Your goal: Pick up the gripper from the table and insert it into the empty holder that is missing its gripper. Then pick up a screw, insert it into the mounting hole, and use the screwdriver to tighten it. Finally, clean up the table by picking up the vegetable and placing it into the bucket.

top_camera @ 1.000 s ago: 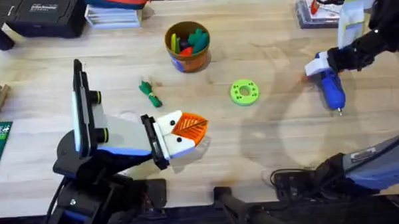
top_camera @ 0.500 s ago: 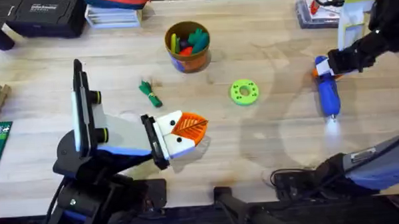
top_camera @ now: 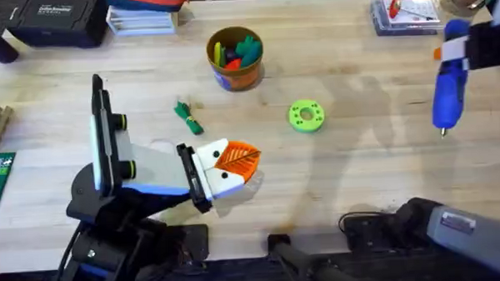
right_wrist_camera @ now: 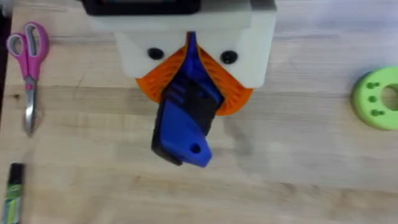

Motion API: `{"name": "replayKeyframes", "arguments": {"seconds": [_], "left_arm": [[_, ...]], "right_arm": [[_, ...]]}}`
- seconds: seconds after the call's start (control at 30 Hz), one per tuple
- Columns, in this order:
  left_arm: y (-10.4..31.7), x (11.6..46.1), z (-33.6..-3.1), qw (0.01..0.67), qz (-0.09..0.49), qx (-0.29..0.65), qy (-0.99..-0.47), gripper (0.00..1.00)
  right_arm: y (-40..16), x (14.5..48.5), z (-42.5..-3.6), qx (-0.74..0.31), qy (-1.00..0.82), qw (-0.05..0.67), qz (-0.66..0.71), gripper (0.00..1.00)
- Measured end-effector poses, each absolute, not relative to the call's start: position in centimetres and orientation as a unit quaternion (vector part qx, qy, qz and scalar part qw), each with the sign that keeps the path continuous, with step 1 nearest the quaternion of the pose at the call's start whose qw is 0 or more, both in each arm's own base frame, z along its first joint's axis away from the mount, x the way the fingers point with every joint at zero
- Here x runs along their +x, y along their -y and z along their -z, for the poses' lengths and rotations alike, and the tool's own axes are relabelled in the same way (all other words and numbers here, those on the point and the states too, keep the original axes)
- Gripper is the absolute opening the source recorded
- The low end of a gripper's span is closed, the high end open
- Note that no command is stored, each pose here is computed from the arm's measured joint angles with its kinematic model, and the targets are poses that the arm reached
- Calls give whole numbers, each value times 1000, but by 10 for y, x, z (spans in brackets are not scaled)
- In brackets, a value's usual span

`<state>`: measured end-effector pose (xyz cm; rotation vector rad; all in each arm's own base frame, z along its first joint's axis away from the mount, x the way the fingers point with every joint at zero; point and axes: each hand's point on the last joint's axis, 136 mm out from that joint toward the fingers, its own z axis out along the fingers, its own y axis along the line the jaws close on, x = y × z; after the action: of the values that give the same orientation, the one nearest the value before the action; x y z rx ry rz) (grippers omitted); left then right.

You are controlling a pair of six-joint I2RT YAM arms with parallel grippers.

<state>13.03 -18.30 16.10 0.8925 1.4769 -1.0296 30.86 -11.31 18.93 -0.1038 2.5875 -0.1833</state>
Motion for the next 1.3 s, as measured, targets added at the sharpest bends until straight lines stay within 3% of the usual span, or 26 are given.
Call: {"name": "replayKeyframes", "arguments": {"seconds": [0.13,0.27,0.47,0.73,1.03,1.3], "left_arm": [[183,130,-161,536,433,375,-620,5],[183,130,-161,536,432,375,-620,5],[183,130,-161,536,432,375,-620,5],[183,130,-161,536,432,375,-620,5],[183,130,-161,536,433,375,-620,5],[183,130,-161,536,433,375,-620,5]], "right_arm": [[88,289,-217,-50,-942,323,70,25],[47,273,-219,-78,-924,369,52,25],[-21,269,-234,-123,-871,476,-9,25],[-118,265,-283,-200,-767,594,-140,25],[-203,239,-345,-269,-645,669,-255,25],[-255,216,-369,-300,-572,691,-324,25]]}}
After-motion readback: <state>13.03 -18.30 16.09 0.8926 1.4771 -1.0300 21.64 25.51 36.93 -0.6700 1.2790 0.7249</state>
